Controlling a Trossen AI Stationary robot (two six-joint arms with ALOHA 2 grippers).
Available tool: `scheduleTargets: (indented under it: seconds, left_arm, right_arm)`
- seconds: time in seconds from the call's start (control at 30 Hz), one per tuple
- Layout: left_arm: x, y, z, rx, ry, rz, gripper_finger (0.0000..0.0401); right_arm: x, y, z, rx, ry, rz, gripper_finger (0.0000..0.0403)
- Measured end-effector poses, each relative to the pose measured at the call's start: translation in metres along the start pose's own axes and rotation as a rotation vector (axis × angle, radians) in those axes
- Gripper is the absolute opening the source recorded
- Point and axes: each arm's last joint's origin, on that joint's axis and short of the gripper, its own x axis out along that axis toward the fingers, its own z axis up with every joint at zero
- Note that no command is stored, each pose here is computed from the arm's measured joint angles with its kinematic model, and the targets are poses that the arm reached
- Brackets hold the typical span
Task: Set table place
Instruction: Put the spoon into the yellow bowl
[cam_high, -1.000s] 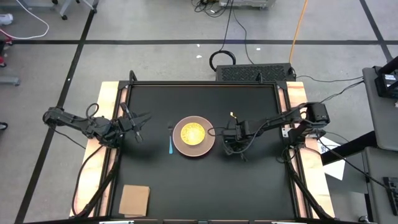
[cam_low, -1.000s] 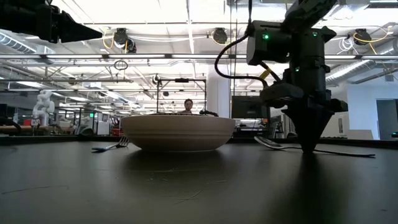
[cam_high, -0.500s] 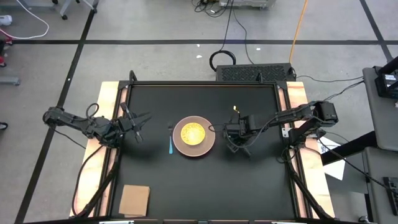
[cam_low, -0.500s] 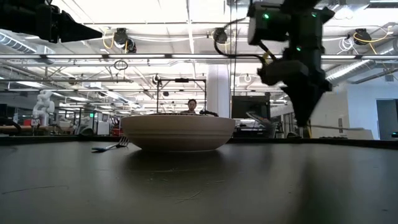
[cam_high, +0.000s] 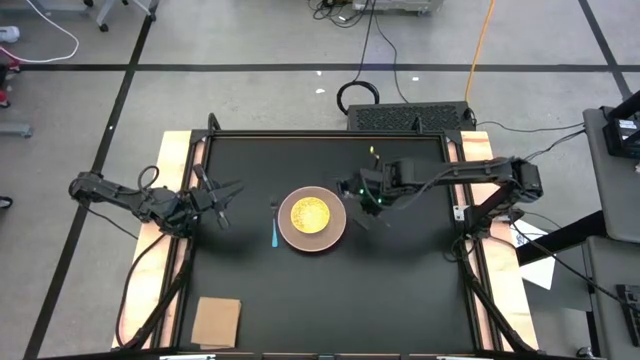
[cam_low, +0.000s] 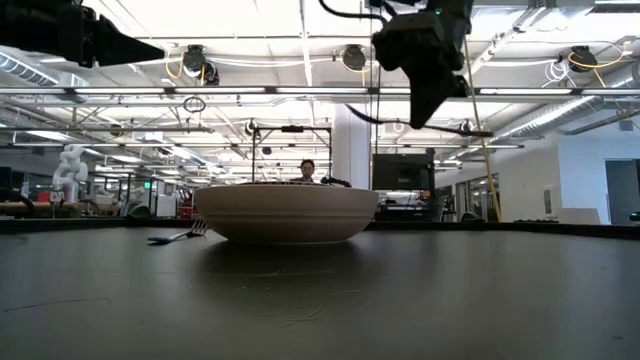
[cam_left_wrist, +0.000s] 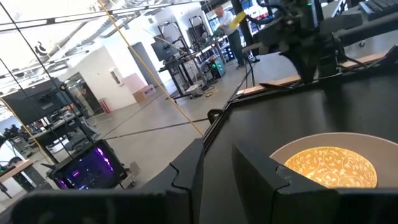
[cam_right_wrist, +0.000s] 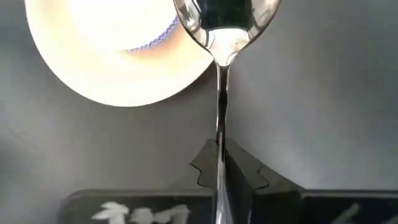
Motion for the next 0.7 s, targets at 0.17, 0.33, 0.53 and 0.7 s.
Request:
scheduleTargets:
  seconds: [0.17,0.33,0.53,0.7]
  left_arm:
    - [0.0,0.0,0.001,-0.005,-0.007,0.003,0.009]
    - [0.0,0.001,0.001,0.001,-0.01,0.005,0.009]
    - [0.0,0.001,0.002,0.003,-0.012,0.006,0.009]
    - [0.0,0.0,0.0,0.006,0.002,0.0,0.009]
  right_arm:
    - [0.001,-0.003,0.018,-0.056,0.12,-0.046,0.0]
    - [0.007,0.008,0.042,-0.173,0.227,-0.089,0.0]
    - [0.004,0.029,0.069,-0.316,0.289,-0.143,0.0]
    - [0.001,0.042,0.084,-0.433,0.267,-0.159,0.0]
